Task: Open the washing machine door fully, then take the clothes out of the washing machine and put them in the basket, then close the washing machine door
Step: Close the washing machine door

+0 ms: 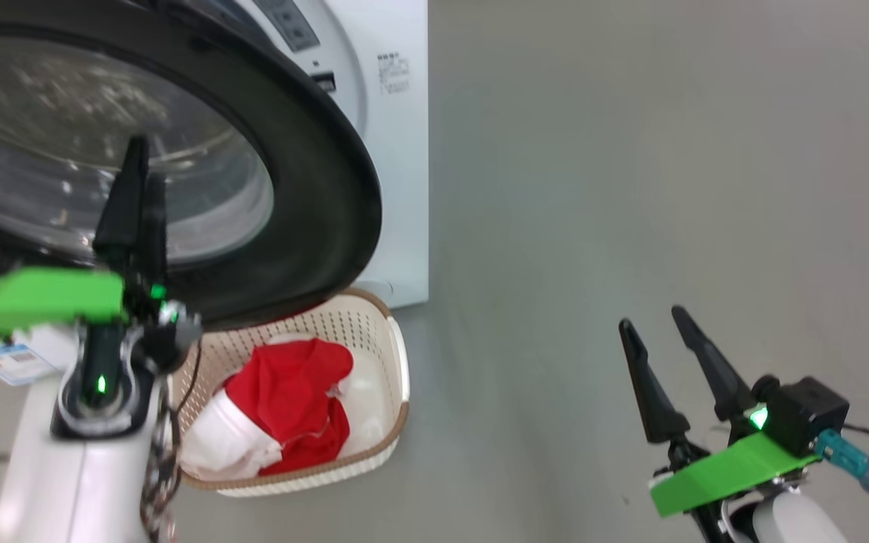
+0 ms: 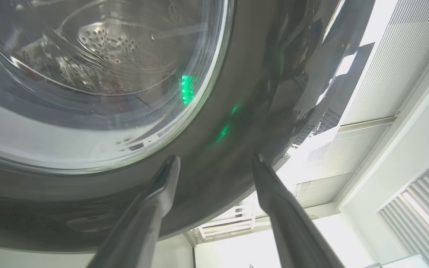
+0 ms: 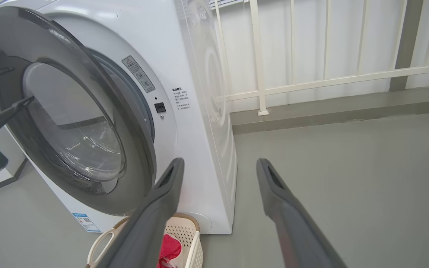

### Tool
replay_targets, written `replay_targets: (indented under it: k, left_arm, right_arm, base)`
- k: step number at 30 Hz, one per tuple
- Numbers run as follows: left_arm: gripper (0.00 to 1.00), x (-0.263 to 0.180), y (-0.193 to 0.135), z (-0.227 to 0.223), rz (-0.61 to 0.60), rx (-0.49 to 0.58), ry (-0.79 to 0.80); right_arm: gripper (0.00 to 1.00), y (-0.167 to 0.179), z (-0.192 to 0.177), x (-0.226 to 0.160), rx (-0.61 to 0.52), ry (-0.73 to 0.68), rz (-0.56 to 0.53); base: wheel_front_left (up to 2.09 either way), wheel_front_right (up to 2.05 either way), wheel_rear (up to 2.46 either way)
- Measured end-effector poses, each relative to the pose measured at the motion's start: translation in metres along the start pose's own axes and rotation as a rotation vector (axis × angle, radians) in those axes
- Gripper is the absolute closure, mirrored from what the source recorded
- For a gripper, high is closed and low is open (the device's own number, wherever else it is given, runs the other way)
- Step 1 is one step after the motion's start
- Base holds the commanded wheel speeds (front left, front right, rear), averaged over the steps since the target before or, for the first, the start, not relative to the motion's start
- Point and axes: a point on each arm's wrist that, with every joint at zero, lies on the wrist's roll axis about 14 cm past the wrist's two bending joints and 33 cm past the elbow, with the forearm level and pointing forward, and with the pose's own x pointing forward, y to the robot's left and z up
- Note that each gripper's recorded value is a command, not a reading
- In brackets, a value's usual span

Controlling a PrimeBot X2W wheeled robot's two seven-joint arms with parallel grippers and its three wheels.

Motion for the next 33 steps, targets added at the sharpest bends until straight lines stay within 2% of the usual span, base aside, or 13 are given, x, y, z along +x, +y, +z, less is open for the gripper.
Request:
replay_targets:
  k: [6, 10, 14, 19, 25, 30, 33]
  left_arm:
    - [0.0, -0.048, 0.007, 0.018, 0.003, 0.17, -0.06]
    - [0.0, -0.085, 0.018, 0.03, 0.025, 0.321, -0.102]
    - [0.0, -0.122, 0.012, 0.053, 0.001, 0.547, -0.18]
    - [0.0, -0.156, 0.009, 0.057, -0.026, 0.838, -0.169]
    - [0.0, -0.176, -0.008, 0.058, -0.062, 1.096, -0.208]
    - [0.0, -0.189, -0.003, 0.058, -0.036, 1.394, -0.181]
    - [0.0, -0.194, 0.006, 0.053, -0.005, 1.44, -0.168]
  right_arm:
    - [0.0, 0.005, 0.002, -0.018, 0.012, -0.007, 0.004]
    - [0.0, 0.01, 0.006, -0.026, 0.019, -0.022, 0.011]
    - [0.0, 0.015, 0.015, -0.032, 0.023, -0.049, 0.022]
    - [0.0, 0.014, 0.024, -0.036, 0.022, -0.078, 0.02]
    - [0.0, 0.012, 0.033, -0.038, 0.018, -0.107, 0.013]
    - [0.0, 0.011, 0.034, -0.041, 0.013, -0.11, 0.011]
    - [0.0, 0.011, 0.031, -0.043, 0.013, -0.102, 0.008]
  base:
    - [0.0, 0.0, 0.0]
    - [0.0, 0.0, 0.0]
    - [0.0, 0.0, 0.0]
    - [0.0, 0.0, 0.0]
    - [0.0, 0.0, 0.0]
    - [0.0, 0.0, 0.0]
    - [0.0, 0.0, 0.0]
